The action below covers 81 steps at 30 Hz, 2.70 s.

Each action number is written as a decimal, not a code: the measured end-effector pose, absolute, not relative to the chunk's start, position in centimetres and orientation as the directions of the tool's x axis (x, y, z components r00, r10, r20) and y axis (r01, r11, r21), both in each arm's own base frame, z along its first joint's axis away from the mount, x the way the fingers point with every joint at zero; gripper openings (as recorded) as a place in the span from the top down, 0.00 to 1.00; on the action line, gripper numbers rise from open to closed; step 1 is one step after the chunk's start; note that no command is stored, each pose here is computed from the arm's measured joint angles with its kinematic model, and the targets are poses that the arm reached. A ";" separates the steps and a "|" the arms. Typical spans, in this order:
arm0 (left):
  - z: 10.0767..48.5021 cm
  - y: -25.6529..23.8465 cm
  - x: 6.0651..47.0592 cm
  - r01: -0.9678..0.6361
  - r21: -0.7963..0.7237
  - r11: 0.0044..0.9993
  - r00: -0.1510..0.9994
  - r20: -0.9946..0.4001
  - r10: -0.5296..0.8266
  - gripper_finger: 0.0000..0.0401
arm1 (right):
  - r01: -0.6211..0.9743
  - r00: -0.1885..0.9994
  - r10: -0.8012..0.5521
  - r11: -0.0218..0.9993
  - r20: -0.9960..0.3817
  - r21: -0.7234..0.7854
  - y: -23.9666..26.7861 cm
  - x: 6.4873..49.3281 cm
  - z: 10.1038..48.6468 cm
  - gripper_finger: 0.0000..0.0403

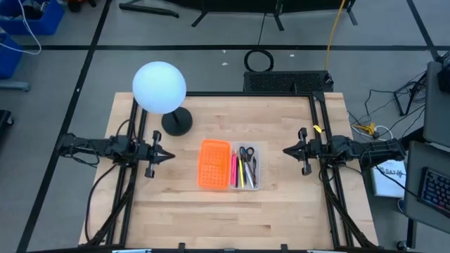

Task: Pick & place school supplies into a supply box
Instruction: Return to Home Position

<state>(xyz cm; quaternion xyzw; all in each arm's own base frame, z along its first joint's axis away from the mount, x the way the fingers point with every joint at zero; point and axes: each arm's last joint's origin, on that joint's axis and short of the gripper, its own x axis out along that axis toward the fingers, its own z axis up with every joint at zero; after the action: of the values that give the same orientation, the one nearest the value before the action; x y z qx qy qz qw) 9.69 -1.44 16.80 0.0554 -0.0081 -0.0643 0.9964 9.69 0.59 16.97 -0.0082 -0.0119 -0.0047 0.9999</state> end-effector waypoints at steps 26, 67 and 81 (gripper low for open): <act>17.1 -1.4 9.7 0.122 0.098 0.988 0.991 0.044 -0.127 0.88 | 0.010 1.000 -0.011 0.998 0.027 0.070 0.6 9.7 17.0 1.00; 17.1 -1.4 9.7 0.122 0.098 0.988 0.991 0.047 -0.127 0.88 | 0.010 1.000 -0.012 0.997 0.027 0.070 0.6 9.7 17.0 1.00; 17.1 -1.4 9.7 0.122 0.098 0.988 0.991 0.047 -0.127 0.88 | 0.010 1.000 -0.012 0.998 0.027 0.070 0.6 9.7 17.0 1.00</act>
<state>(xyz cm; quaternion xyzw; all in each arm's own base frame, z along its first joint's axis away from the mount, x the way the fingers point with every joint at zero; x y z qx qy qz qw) 9.71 -1.44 17.11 0.0476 -0.0267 -0.0625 0.9966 9.70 0.59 17.00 0.0349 -0.0137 -0.0053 0.9993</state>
